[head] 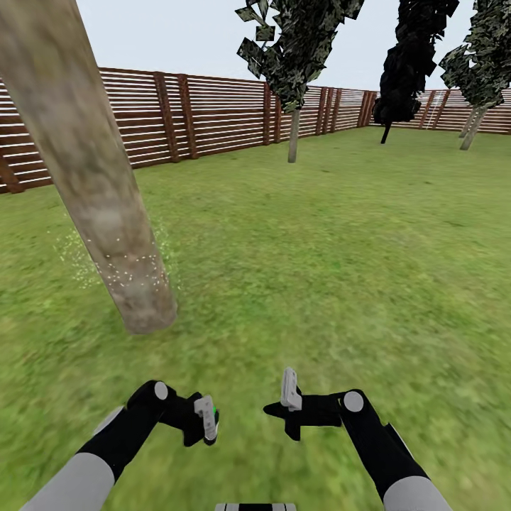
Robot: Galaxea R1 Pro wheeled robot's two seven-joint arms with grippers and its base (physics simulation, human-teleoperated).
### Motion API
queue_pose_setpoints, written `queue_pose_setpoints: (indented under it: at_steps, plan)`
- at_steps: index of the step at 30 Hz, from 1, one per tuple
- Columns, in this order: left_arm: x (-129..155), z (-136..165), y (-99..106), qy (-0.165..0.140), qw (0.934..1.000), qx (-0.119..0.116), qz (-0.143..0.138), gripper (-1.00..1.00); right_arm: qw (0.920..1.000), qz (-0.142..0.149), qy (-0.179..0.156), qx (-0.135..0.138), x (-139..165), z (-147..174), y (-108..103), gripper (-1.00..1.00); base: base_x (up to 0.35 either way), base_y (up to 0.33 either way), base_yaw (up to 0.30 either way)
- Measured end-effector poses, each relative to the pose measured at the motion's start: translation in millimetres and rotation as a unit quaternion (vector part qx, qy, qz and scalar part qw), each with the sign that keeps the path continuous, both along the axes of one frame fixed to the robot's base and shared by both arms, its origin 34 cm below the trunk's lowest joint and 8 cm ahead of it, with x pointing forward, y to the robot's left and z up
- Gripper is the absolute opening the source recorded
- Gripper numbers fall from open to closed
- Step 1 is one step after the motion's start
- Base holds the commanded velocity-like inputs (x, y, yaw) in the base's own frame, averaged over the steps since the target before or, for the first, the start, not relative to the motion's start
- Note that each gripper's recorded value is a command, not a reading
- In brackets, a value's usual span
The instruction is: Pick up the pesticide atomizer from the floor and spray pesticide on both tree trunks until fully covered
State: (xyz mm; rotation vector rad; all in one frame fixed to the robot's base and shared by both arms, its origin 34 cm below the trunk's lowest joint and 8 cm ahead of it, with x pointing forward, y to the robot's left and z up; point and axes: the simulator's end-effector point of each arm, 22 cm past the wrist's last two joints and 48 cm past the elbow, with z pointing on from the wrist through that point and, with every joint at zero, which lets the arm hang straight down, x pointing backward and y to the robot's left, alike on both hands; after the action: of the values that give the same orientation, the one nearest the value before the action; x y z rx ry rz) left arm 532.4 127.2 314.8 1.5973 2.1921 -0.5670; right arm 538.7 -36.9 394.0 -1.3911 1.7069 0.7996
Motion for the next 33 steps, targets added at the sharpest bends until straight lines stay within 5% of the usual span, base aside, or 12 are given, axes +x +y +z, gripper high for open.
queue_pose_setpoints:
  at_steps: [6, 15, 33]
  plan:
    - [-1.6, 3.4, -10.4, -0.017, 0.9993, -0.021, -0.027, -1.0, 1.0, 0.0, -0.001, 0.0, 0.9, 0.6, -0.1, -1.0, 0.0, 0.0, 0.0]
    - [-7.5, 12.1, -54.6, -0.017, 0.9976, -0.053, -0.042, -1.0, 1.0, -0.001, -0.003, 0.001, 2.6, 2.0, -0.1, -1.0, 0.0, 0.0, 0.0]
    - [-20.8, 20.7, -98.4, -0.014, 0.9945, -0.076, -0.071, -1.0, 1.0, -0.001, -0.003, 0.001, 2.5, 1.9, -0.2, -1.0, 0.0, 0.0, 0.0]
